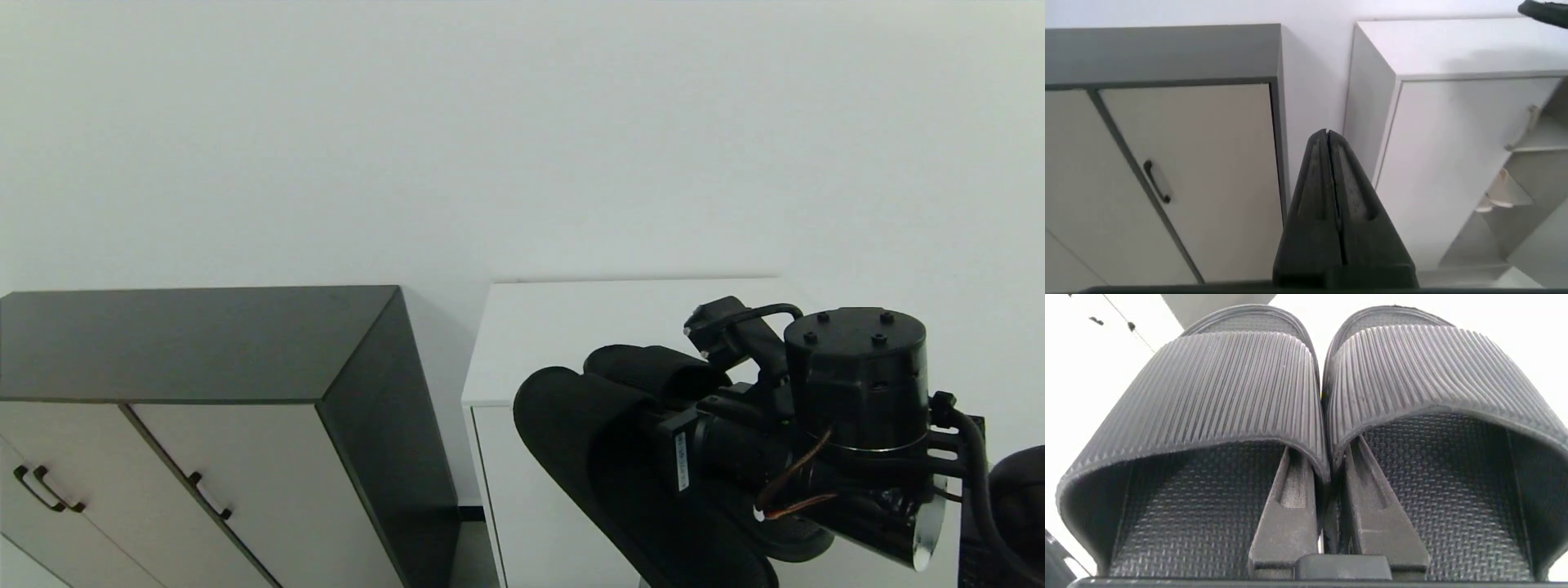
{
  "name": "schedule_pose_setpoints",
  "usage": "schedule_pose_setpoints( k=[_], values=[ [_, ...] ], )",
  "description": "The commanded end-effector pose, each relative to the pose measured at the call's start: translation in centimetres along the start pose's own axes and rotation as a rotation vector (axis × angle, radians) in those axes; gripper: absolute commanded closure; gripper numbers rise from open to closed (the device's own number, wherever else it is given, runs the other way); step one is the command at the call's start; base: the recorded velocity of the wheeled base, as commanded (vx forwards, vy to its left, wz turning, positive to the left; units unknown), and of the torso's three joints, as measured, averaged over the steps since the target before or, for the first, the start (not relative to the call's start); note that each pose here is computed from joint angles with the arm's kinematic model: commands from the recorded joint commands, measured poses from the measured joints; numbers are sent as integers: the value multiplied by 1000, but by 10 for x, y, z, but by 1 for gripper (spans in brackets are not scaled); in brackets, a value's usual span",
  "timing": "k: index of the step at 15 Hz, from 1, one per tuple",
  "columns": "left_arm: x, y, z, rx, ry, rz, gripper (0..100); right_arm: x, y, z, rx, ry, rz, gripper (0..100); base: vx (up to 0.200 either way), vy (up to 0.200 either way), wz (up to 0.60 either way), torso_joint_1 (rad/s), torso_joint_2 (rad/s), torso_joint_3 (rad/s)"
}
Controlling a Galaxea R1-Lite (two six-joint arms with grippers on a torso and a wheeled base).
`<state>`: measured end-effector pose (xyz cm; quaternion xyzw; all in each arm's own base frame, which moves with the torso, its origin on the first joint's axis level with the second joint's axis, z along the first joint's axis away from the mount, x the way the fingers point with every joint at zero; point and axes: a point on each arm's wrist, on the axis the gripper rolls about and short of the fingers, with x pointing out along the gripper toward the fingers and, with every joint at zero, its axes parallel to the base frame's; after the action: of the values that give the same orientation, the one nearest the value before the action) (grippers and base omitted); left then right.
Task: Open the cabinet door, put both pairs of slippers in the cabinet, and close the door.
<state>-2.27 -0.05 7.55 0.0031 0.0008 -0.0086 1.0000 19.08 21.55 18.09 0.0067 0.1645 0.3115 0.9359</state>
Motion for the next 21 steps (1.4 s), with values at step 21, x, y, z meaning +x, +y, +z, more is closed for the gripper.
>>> schedule_pose_setpoints(
  k=[21],
  values=[
    [0,0,0,0,0,0,100,-1,0,-5,-8,-4,6,100,-38,-95,0,1,2,2]
  ],
)
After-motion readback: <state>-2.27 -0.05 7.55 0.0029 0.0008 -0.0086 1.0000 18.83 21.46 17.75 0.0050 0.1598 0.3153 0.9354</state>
